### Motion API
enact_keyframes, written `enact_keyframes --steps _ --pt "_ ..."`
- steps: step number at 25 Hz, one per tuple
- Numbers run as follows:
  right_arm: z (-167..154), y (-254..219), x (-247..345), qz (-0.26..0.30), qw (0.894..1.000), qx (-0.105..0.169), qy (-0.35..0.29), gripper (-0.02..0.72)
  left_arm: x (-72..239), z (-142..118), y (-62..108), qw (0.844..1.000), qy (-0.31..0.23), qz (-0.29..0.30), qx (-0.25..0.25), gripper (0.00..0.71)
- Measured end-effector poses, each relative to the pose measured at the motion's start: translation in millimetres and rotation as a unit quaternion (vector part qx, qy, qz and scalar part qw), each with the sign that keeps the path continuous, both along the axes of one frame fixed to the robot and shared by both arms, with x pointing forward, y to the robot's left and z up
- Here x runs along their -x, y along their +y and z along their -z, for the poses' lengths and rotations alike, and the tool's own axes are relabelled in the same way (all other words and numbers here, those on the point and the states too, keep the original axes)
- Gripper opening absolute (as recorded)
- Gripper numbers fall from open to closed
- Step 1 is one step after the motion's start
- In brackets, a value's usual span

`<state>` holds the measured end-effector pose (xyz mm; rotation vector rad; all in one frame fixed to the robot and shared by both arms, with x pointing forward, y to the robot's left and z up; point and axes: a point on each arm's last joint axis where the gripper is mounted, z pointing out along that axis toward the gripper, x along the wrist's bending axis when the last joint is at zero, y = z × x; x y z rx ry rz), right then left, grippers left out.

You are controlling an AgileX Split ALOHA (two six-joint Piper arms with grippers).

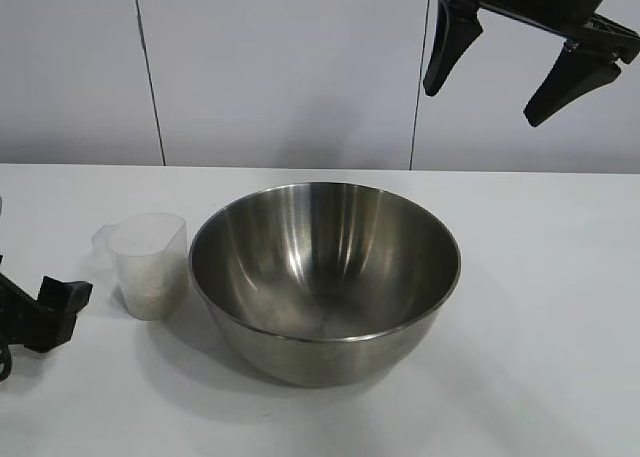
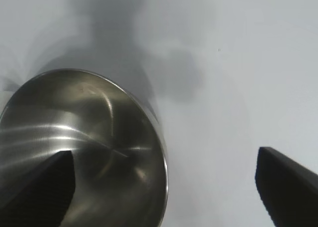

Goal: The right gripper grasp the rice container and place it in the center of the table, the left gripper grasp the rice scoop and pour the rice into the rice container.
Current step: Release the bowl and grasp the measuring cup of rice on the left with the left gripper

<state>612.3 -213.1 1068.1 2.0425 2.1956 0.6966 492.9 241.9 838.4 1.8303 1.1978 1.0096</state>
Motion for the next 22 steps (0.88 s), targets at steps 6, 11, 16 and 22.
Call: enact_keyframes --steps 6,11,16,22 --pt "0.0 -0.1 0.0 0.000 1.000 0.000 0.000 0.683 0.5 14.5 0.1 1.000 0.024 0.000 -0.006 0.649" --pt "0.0 -0.2 0.0 0.000 1.000 0.001 0.000 0.683 -5.7 12.8 -1.5 1.000 0.013 -0.001 -0.002 0.649" --pt "0.1 -0.2 0.0 0.000 1.000 0.001 0.000 0.683 -13.7 17.7 -3.7 1.000 0.010 -0.001 -0.001 0.649" --pt "0.1 -0.2 0.0 0.000 1.000 0.001 0.000 0.683 -19.4 20.9 -5.1 1.000 -0.002 -0.002 0.003 0.649"
